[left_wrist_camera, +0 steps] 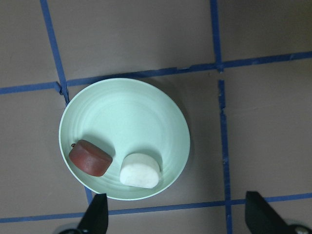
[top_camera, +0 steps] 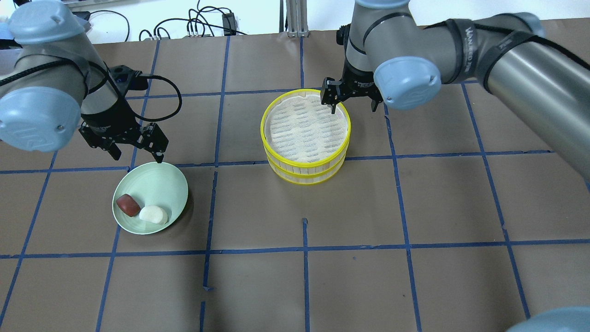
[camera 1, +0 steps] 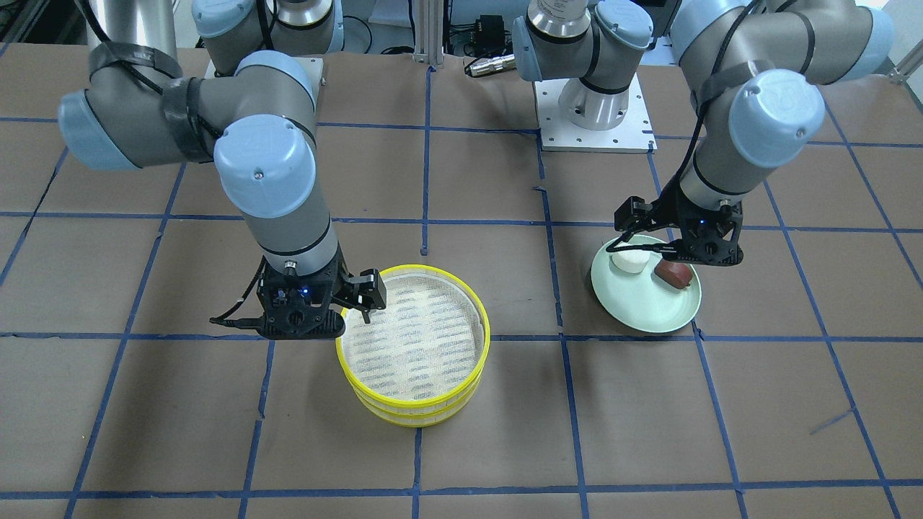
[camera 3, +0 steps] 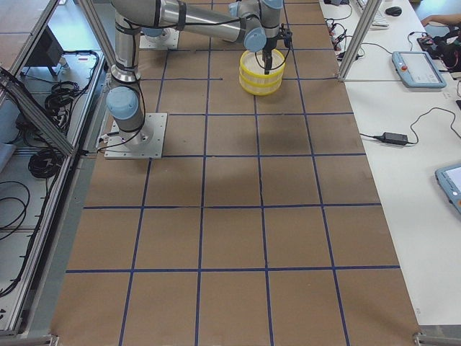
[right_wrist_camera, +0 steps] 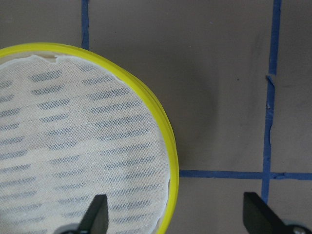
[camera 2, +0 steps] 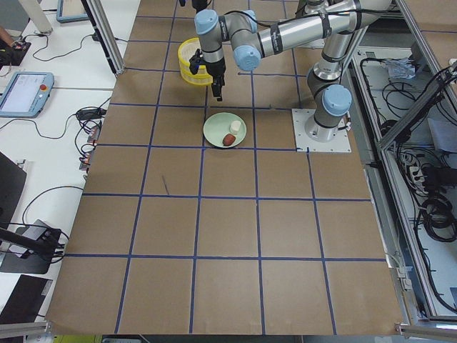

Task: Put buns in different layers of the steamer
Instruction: 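Move the right gripper to the steamer rim while the left reaches the plate, then lift the top tier with the right gripper while the left grasps the white bun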

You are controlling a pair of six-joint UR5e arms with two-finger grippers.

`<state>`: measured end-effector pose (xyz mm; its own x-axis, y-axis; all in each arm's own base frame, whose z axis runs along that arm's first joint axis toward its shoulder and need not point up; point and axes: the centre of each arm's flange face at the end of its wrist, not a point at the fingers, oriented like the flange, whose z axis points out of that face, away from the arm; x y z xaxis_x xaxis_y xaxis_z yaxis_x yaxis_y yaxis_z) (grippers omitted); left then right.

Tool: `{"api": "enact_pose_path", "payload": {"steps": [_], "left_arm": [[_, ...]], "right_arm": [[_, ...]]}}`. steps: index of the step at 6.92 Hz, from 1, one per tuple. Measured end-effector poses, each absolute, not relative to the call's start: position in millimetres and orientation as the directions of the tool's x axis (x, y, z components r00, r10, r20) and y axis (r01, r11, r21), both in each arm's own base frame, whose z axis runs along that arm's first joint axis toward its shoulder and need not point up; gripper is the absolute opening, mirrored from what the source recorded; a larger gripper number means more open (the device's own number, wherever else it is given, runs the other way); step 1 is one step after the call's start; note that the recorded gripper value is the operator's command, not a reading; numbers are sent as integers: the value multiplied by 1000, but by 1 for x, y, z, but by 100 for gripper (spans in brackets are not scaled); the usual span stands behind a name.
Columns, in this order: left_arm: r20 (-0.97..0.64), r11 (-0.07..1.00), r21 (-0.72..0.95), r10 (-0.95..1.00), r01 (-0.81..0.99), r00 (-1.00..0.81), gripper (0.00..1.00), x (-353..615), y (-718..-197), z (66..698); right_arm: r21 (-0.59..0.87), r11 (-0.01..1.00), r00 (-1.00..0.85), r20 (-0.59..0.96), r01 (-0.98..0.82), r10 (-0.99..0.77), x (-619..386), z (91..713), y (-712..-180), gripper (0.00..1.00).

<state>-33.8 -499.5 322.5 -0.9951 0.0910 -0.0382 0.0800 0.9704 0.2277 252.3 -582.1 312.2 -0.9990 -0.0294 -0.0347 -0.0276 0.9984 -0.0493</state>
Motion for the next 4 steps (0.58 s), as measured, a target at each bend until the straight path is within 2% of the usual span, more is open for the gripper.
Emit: {"api": "enact_pose_path", "payload": {"steps": [1, 3, 4], "left_arm": [[-24, 952, 296, 89, 78, -996, 100, -29, -501, 288], [2, 917, 390, 88, 82, -996, 97, -26, -505, 237], [9, 905, 416, 89, 84, -996, 97, -25, -504, 223]], "right_arm": [[-32, 999, -999, -35, -19, -20, 255, 291, -584, 53], [2, 1000, -999, -30, -22, -22, 257, 266, -586, 13], [5, 1000, -999, -30, -25, -25, 257, 264, -585, 7]]}}
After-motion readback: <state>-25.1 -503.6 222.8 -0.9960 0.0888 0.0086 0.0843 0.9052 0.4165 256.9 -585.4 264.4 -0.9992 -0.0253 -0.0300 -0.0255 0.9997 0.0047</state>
